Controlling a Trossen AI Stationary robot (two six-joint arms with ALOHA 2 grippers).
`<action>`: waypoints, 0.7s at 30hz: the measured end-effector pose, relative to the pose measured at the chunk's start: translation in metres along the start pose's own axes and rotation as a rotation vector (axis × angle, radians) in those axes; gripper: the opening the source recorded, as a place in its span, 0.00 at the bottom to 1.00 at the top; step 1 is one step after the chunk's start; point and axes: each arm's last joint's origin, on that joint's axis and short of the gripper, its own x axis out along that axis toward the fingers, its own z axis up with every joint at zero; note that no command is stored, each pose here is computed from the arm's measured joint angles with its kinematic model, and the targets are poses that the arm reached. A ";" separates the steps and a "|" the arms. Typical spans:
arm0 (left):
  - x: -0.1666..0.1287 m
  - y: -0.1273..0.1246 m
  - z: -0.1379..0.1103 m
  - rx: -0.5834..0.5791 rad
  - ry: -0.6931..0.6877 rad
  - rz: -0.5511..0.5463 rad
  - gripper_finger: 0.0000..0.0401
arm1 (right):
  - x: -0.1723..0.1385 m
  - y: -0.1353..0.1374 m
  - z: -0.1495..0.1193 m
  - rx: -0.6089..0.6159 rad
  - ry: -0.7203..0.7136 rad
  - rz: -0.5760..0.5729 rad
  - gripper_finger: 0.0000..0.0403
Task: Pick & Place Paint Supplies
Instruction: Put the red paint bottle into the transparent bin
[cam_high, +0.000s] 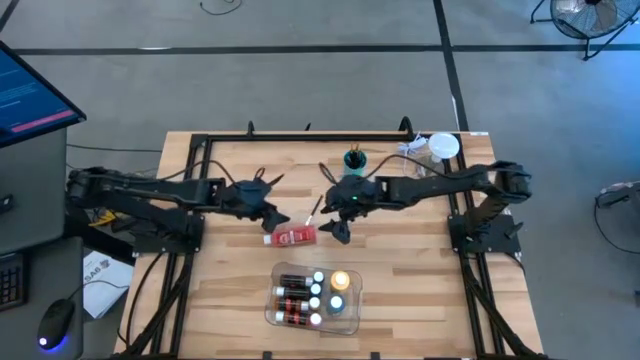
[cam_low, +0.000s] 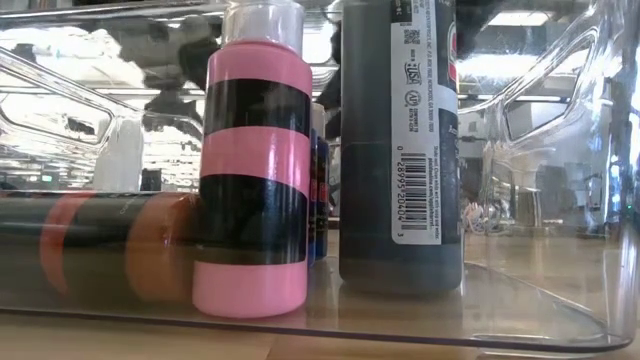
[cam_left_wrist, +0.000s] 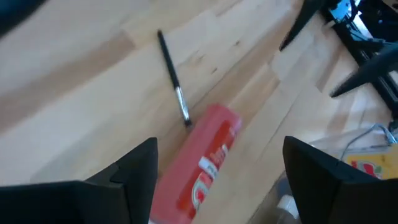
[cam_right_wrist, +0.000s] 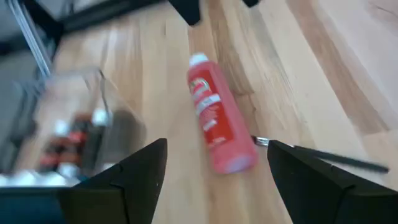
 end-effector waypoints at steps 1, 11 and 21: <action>0.000 0.001 -0.005 -0.018 0.001 0.002 0.62 | 0.004 -0.001 0.001 -0.034 0.017 -0.001 0.67; -0.002 0.006 -0.040 -0.069 0.056 0.003 0.61 | 0.051 -0.008 -0.005 -0.186 0.117 -0.007 0.67; -0.008 0.007 -0.061 -0.157 -0.042 0.035 0.57 | 0.061 0.000 0.011 -0.287 0.121 0.010 0.67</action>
